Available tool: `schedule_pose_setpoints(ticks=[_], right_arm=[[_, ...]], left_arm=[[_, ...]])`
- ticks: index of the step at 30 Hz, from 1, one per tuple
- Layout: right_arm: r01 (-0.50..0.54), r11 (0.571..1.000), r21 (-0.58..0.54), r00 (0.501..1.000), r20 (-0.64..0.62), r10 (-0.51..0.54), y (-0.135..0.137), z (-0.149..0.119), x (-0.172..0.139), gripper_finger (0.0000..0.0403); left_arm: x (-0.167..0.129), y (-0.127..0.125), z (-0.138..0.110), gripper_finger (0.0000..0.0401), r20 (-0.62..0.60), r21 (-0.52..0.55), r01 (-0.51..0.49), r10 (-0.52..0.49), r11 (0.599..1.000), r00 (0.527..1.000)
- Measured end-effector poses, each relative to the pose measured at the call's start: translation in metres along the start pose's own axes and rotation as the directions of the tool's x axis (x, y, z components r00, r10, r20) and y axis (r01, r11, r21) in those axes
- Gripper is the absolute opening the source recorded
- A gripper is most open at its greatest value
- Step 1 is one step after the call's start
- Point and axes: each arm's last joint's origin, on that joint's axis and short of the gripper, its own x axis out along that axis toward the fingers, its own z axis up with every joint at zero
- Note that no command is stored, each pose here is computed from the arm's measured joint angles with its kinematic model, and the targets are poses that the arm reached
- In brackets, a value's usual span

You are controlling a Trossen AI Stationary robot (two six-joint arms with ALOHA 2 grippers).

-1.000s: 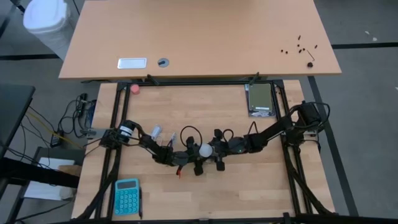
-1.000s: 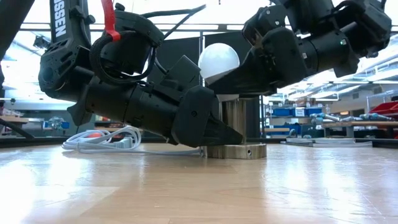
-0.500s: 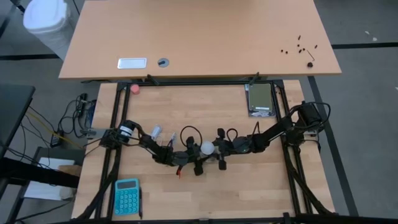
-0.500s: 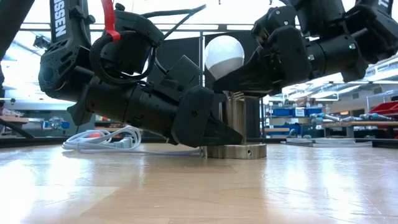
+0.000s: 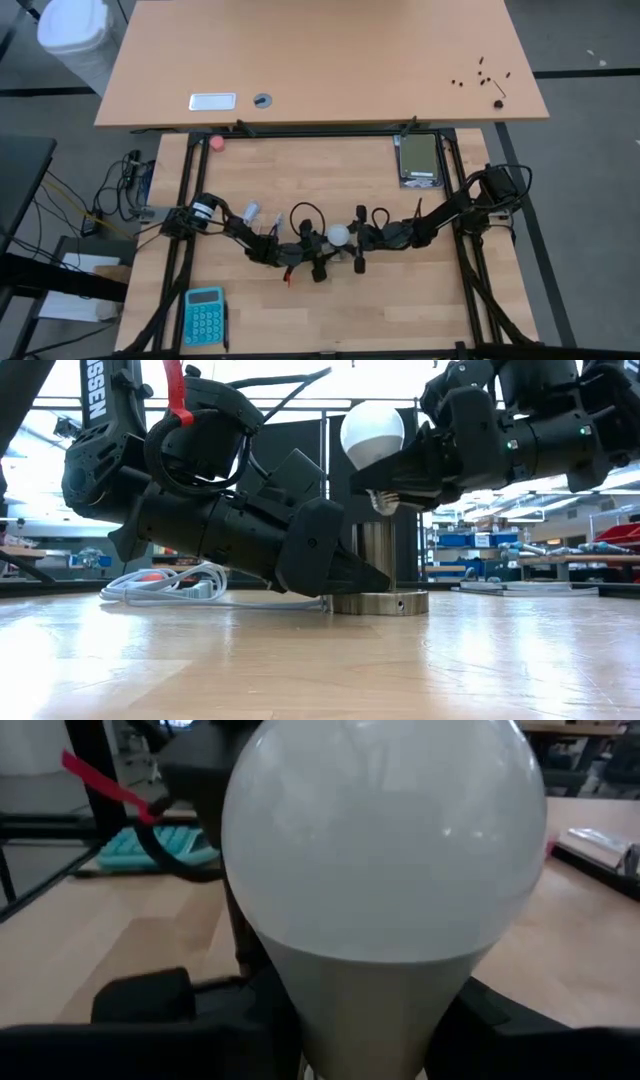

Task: Screw lightbulb
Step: Insert the lightbulb into the lamp holder

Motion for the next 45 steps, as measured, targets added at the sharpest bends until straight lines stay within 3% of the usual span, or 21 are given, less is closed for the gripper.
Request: schedule_pose_setpoints(ticks=[6, 10, 17, 45], right_arm=[[0.012, 1.000, 0.008, 0.999, 0.037, -0.012, 0.005, -0.016, 0.004, 0.0160], [0.081, 0.997, -0.014, 0.993, 0.085, -0.079, 0.012, -0.023, 0.003, 0.0160], [0.107, 0.994, -0.019, 0.991, 0.077, -0.105, 0.015, -0.034, 0.005, 0.0160], [0.135, 0.985, -0.105, 0.987, 0.101, -0.124, 0.011, -0.032, 0.005, 0.0208]], left_arm=[[0.000, 0.000, 0.000, 0.0204, 0.000, 0.000, 0.000, 0.000, 1.000, 1.000], [0.000, 0.000, 0.000, 0.0204, 0.000, -0.001, 0.000, 0.000, 1.000, 1.000], [0.000, 0.000, 0.000, 0.0204, 0.000, -0.004, 0.000, 0.000, 1.000, 1.000], [0.000, 0.000, 0.000, 0.0204, 0.000, -0.006, 0.000, 0.000, 1.000, 1.000]])
